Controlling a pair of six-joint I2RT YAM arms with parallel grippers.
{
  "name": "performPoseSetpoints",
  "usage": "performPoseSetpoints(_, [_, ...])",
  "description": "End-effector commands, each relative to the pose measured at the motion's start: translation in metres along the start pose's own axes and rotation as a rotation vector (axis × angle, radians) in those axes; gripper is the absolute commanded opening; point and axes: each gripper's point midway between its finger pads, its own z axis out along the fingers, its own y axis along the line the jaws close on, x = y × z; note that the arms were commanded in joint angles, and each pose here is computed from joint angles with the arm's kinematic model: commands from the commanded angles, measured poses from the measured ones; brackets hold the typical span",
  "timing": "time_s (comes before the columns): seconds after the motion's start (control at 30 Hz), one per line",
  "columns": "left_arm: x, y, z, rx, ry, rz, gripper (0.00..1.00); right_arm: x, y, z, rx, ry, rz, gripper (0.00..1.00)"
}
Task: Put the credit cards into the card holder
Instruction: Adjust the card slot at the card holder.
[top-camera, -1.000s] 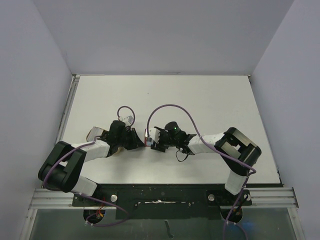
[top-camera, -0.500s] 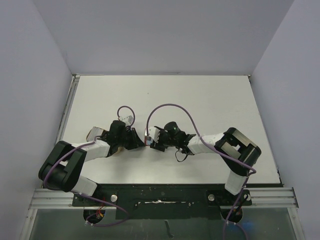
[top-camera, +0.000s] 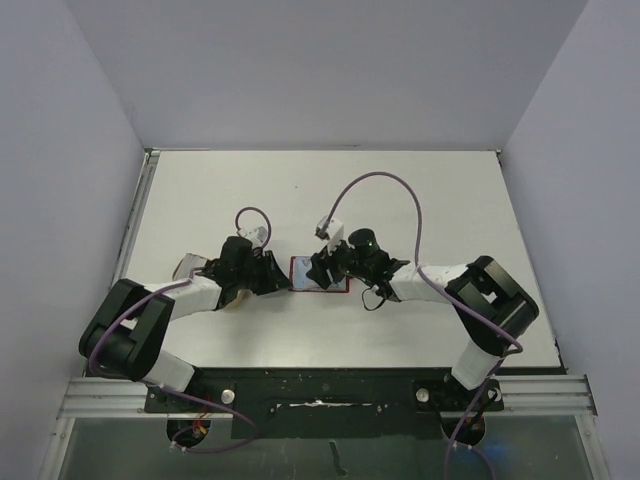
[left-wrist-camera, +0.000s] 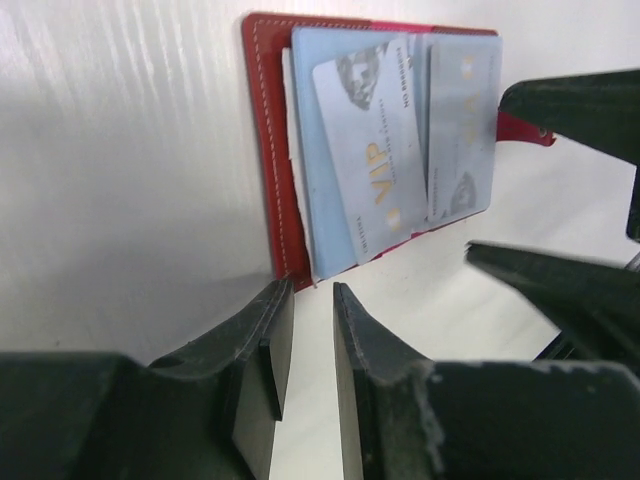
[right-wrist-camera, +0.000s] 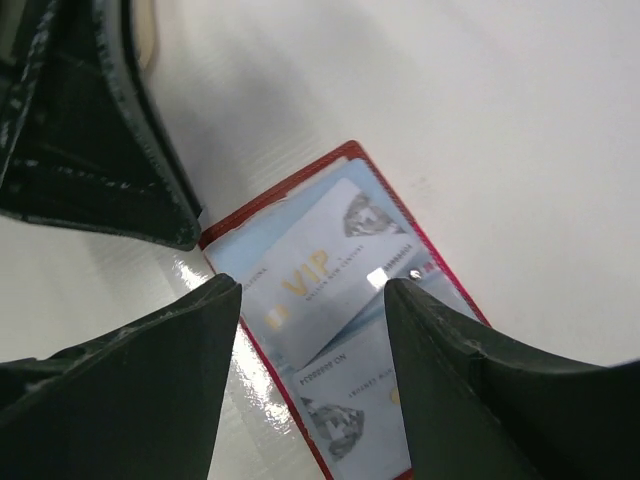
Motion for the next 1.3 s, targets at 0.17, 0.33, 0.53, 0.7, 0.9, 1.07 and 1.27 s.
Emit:
performPoseSetpoints(0.17, [-0.036,-0.025,0.008,0.060,-0.082,0.057,0.22,-0.034,-0.018,-0.022,0.131,-0.089,0.480,0.58])
performPoseSetpoints(0.33, [-0.032,-0.022,0.014,0.063,-0.061,0.052,0.22,-0.015,-0.025,-0.017,0.228,0.030,0.581,0.57])
performPoseSetpoints(0.53, [-0.026,-0.025,0.017,0.078,-0.043,0.047,0.18,-0.004,-0.018,-0.010,0.244,0.073,0.636,0.57])
performPoseSetpoints(0.7, [-0.017,-0.028,0.019,0.094,-0.026,0.034,0.15,0.007,-0.018,-0.007,0.280,0.110,0.656,0.56])
performPoseSetpoints(0.9, [-0.008,-0.030,0.021,0.110,-0.011,0.020,0.12,0.018,-0.017,-0.006,0.298,0.148,0.671,0.55])
performPoseSetpoints(1.07, [-0.005,-0.031,0.022,0.112,-0.002,0.021,0.11,0.019,-0.012,-0.003,0.289,0.158,0.688,0.54])
performPoseSetpoints(1.27, [-0.004,-0.031,0.023,0.112,0.000,0.021,0.10,0.018,-0.006,-0.001,0.278,0.163,0.702,0.53])
